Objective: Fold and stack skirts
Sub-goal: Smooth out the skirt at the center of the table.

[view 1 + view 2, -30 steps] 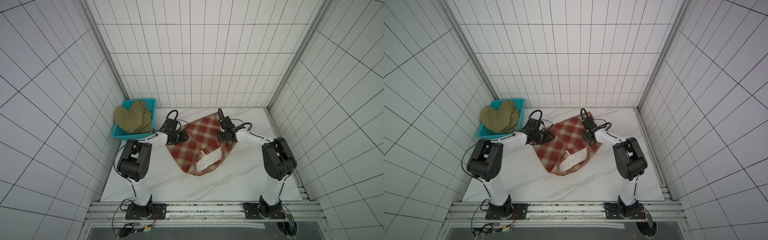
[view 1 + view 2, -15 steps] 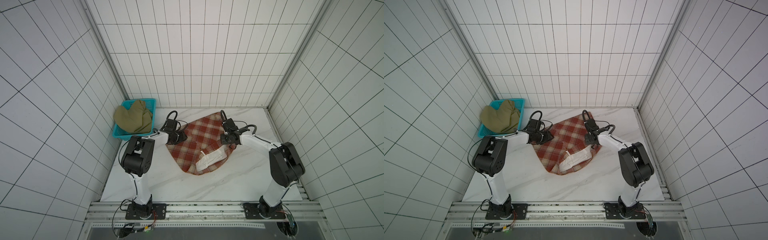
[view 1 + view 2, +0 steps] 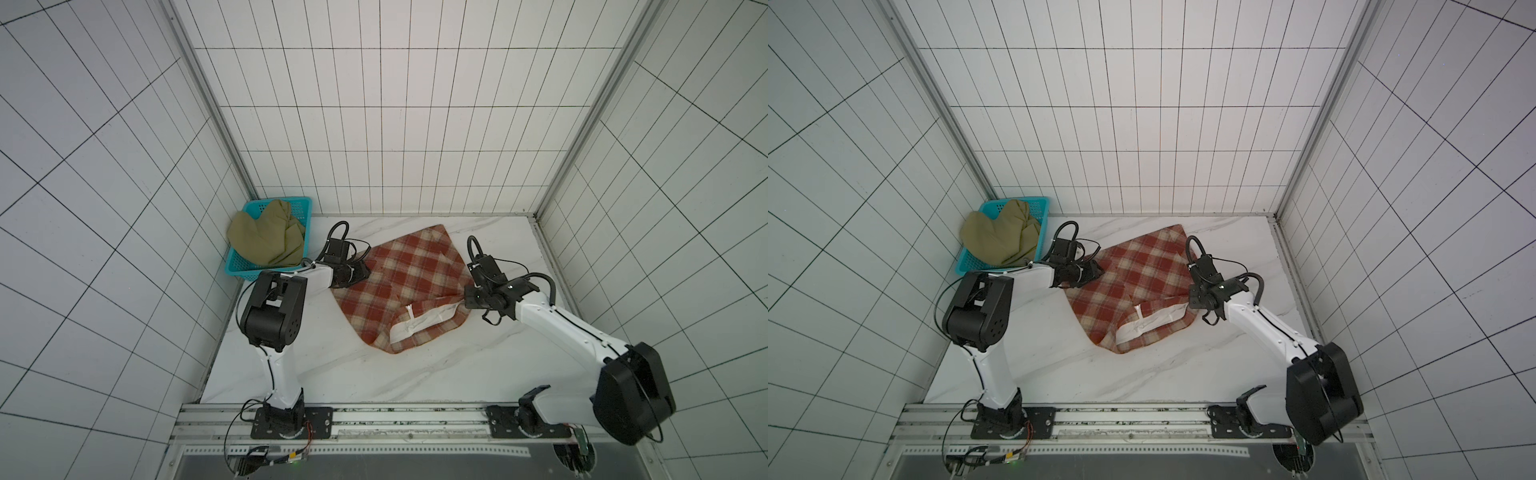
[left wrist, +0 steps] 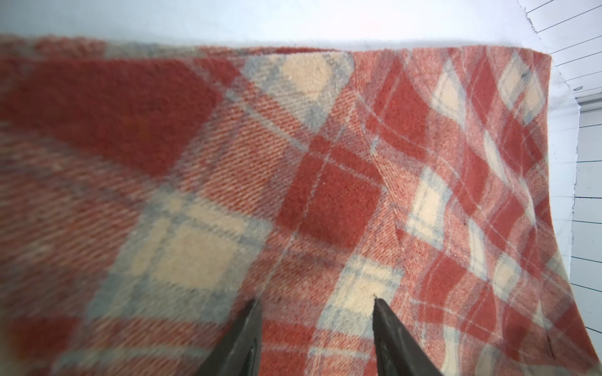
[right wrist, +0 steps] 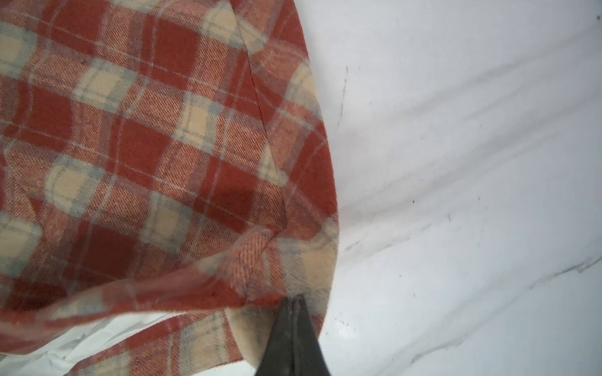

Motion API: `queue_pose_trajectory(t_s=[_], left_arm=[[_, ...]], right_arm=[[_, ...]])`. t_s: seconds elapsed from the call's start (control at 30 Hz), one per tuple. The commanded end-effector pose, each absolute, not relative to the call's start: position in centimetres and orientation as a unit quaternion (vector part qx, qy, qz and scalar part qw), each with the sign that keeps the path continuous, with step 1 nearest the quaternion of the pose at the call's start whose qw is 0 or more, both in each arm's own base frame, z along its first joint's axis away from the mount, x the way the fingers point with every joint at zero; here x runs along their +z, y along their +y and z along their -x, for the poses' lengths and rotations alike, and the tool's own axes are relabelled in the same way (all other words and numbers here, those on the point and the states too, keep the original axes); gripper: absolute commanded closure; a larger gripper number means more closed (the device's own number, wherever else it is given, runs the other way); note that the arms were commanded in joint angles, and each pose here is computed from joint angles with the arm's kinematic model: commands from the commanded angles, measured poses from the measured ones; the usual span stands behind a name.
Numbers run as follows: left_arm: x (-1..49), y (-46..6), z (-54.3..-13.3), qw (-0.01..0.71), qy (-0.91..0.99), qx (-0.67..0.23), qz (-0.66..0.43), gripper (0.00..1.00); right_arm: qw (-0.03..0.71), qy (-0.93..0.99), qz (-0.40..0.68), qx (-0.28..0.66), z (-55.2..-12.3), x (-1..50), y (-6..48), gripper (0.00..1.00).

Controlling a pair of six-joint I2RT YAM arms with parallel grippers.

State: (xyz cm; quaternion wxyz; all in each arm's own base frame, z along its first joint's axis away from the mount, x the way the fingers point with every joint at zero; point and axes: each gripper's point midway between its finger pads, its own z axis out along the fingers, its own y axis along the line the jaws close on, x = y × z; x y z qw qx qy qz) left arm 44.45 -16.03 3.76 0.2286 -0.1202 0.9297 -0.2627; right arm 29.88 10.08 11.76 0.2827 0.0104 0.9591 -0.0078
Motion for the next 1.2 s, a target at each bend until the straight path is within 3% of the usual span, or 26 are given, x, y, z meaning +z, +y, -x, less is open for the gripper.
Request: queue_pose_trajectory(t_s=[0.0, 0.2, 0.23, 0.27, 0.3, 0.5, 0.63, 0.77, 0.83, 0.97, 1.17], left_arm=[[0.2, -14.6, -43.2, 0.197, 0.943, -0.229, 0.142, 0.46], [0.6, -14.1, -43.2, 0.203, 0.941, -0.228, 0.144, 0.46], [1.0, -14.1, -43.3, 0.207, 0.94, -0.229, 0.142, 0.46], [1.5, -14.3, -43.3, 0.213, 0.939, -0.234, 0.137, 0.46], [2.3, -14.6, -43.3, 0.221, 0.936, -0.242, 0.132, 0.46], [8.5, -16.7, -41.5, 0.257, 0.92, -0.281, 0.092, 0.45], [10.5, -19.0, -37.1, 0.233, 0.926, -0.293, 0.045, 0.45], [10.2, -21.4, -30.8, 0.19, 0.939, -0.285, -0.018, 0.45], [9.6, -21.8, -28.0, 0.167, 0.943, -0.284, -0.035, 0.45], [7.2, -21.7, -23.0, 0.119, 0.952, -0.278, -0.053, 0.45], [5.0, -21.9, -18.8, 0.074, 0.956, -0.274, -0.074, 0.45]], right_arm=[[0.241, 0.969, -0.053, -0.005, -26.1, 9.7, 8.6, 1.0], [0.241, 0.965, -0.096, 0.041, -24.0, 9.3, 8.7, 1.0], [0.248, 0.962, -0.102, 0.046, -24.2, 9.9, 8.8, 0.88], [0.257, 0.959, -0.105, 0.055, -24.5, 10.7, 9.0, 0.68], [0.267, 0.956, -0.107, 0.063, -24.9, 11.5, 9.3, 0.62], [0.291, 0.948, -0.093, 0.087, -26.8, 13.0, 10.7, 0.61], [0.29, 0.947, -0.08, 0.111, -28.3, 11.4, 12.4, 0.66], [0.292, 0.947, -0.081, 0.11, -29.9, 9.3, 13.1, 0.87], [0.295, 0.945, -0.082, 0.112, -30.6, 8.6, 13.4, 0.87], [0.279, 0.948, -0.094, 0.12, -31.8, 6.3, 13.2, 0.97], [0.252, 0.95, -0.11, 0.145, -33.4, 3.3, 12.7, 0.99]])
